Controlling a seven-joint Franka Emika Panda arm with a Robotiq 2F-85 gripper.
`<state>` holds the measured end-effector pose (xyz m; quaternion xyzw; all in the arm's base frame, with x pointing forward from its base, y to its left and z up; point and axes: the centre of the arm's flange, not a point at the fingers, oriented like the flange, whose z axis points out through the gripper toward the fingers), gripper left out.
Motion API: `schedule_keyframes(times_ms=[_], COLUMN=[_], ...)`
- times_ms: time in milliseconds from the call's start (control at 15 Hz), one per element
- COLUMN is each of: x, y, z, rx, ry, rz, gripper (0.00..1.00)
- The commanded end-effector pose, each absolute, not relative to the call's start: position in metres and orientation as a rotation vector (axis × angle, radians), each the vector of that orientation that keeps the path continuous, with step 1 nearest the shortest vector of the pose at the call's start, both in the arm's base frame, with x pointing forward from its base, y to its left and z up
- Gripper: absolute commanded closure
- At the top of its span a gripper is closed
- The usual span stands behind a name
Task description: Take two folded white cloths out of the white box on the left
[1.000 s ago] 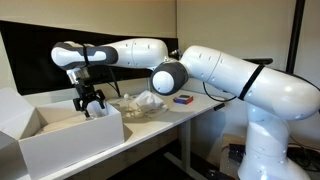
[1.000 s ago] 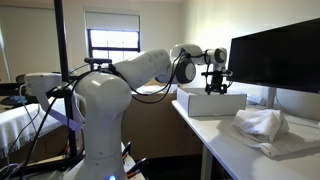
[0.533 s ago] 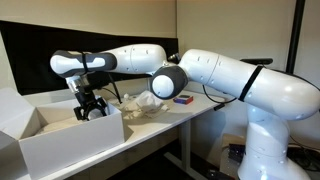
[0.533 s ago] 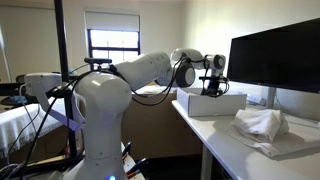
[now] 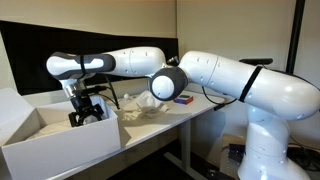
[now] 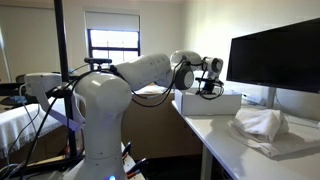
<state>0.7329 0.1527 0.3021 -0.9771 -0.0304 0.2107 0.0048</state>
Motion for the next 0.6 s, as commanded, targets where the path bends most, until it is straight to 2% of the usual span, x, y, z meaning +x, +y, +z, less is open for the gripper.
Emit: schedule_keyframes(times_ms=[0, 533], x=[0.742, 0.744], y=[0.167, 0.166], z=[0.308, 0.319], rx=[-3.016, -3.002], ry=[-0.14, -0.141], rz=[0.665, 0.61], gripper=[0.3, 0.82])
